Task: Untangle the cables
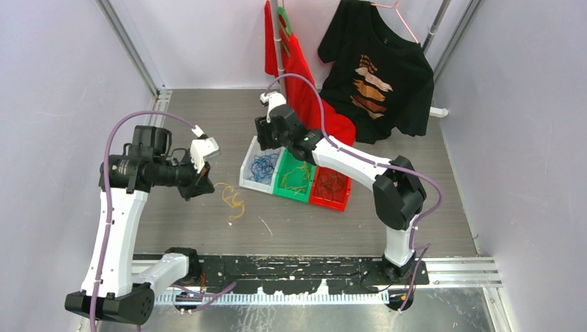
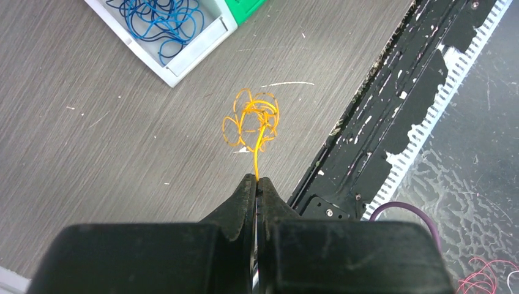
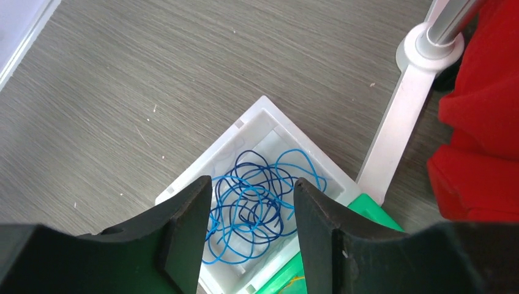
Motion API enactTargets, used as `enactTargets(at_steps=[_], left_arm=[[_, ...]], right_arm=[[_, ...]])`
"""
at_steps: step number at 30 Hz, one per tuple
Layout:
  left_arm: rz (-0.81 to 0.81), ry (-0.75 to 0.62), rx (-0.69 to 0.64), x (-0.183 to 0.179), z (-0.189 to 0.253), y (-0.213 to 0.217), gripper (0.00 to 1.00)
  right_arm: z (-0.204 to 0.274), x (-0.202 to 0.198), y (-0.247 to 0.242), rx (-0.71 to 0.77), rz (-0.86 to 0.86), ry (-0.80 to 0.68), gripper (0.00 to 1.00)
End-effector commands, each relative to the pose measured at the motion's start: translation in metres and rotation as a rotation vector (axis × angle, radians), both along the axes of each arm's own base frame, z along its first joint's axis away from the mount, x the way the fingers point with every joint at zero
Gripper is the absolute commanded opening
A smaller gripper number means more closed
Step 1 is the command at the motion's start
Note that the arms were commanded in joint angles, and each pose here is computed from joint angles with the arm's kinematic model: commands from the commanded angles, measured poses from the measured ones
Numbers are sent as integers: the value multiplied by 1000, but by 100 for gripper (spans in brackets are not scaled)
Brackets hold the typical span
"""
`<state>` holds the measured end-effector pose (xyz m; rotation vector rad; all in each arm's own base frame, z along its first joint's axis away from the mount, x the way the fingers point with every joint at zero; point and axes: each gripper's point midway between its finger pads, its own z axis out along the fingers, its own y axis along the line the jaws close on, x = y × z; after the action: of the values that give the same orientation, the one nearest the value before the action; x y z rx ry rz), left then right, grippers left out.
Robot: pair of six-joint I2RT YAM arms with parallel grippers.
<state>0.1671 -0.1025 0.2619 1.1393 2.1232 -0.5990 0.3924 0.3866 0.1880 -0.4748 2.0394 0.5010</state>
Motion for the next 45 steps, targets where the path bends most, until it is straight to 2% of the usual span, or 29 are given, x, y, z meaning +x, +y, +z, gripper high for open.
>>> enactTargets(at_steps=[1,7,14,22,28,38,45], left_arm=[[-7,-50,-60,7,15,-11,0],[-42,-40,-97,28,25,-41,0],[-96,-67,-55,74,23,-82,0],[-147,-142,10,141,18,-138,0],[-101,-272,86,200,4,-158,0],[-160,-120,126,190,-72,-202,0],[-157,-33,236,184,-131,-212,1]], right_arm=[[30,-5,-2,97,12,-21,56],[95,-22,-30,195,14,-144,63],[145,-56,-101,342,-72,-334,66],[144,-74,-177,334,-307,-398,65],[133,-82,-200,317,-368,-397,65],[124,-81,-220,301,-446,-399,64],[115,-83,-236,284,-499,-393,64]])
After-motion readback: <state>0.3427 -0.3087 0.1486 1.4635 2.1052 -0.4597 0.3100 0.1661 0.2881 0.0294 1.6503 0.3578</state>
